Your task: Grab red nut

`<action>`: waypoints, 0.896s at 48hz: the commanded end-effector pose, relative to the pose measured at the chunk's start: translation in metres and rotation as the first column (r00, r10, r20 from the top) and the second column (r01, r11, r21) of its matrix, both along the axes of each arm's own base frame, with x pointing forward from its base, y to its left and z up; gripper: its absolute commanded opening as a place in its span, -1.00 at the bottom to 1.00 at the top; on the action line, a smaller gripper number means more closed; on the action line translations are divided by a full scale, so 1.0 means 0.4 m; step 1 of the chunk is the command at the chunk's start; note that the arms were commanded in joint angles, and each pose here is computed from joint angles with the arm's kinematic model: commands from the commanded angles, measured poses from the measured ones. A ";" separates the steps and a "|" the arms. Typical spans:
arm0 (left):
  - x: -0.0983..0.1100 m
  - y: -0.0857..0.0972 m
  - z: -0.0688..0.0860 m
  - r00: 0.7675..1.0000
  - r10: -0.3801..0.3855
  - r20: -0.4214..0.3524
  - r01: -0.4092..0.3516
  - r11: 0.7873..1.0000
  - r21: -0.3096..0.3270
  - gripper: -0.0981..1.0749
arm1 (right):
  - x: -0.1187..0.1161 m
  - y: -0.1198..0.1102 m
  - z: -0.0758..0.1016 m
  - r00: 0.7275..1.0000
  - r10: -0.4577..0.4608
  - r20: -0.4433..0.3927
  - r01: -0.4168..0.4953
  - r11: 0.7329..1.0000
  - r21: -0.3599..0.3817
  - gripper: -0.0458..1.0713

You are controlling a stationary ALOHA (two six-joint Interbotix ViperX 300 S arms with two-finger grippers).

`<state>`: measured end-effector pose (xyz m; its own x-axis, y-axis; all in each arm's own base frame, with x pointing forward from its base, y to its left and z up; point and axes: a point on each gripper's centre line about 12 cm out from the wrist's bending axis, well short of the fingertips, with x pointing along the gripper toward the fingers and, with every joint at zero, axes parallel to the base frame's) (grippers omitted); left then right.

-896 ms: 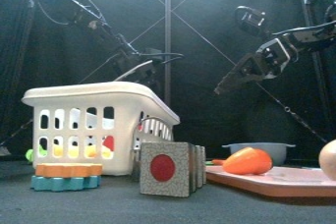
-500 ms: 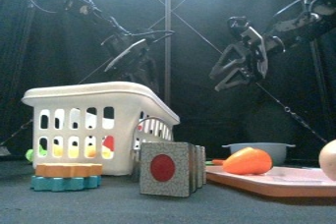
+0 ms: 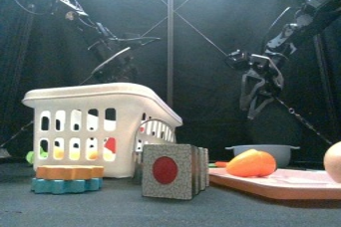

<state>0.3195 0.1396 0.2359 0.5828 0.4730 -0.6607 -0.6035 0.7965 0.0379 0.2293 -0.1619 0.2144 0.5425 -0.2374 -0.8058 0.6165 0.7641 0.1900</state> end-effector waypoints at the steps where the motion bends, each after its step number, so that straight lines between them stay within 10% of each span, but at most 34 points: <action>1: -0.010 0.010 0.029 0.999 0.005 0.046 -0.005 1.000 0.012 0.92 | -0.011 -0.019 0.020 0.999 -0.002 -0.037 0.002 1.000 0.005 0.78; 20: -0.021 -0.021 0.028 0.976 -0.104 0.193 0.103 0.995 0.011 0.92 | -0.014 -0.057 -0.038 0.944 -0.008 -0.331 0.018 0.999 0.027 0.78; 43: -0.051 -0.020 -0.009 0.979 -0.059 0.194 0.070 0.996 -0.048 0.92 | 0.038 -0.015 -0.115 0.928 0.053 -0.370 -0.043 0.998 0.034 0.78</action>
<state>0.2991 0.1301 0.2261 0.7176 0.3920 -0.5756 -0.5416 0.8337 -0.1076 0.2409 -0.1665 0.1673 0.1982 -0.1878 -0.9620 0.6138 0.7890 -0.0276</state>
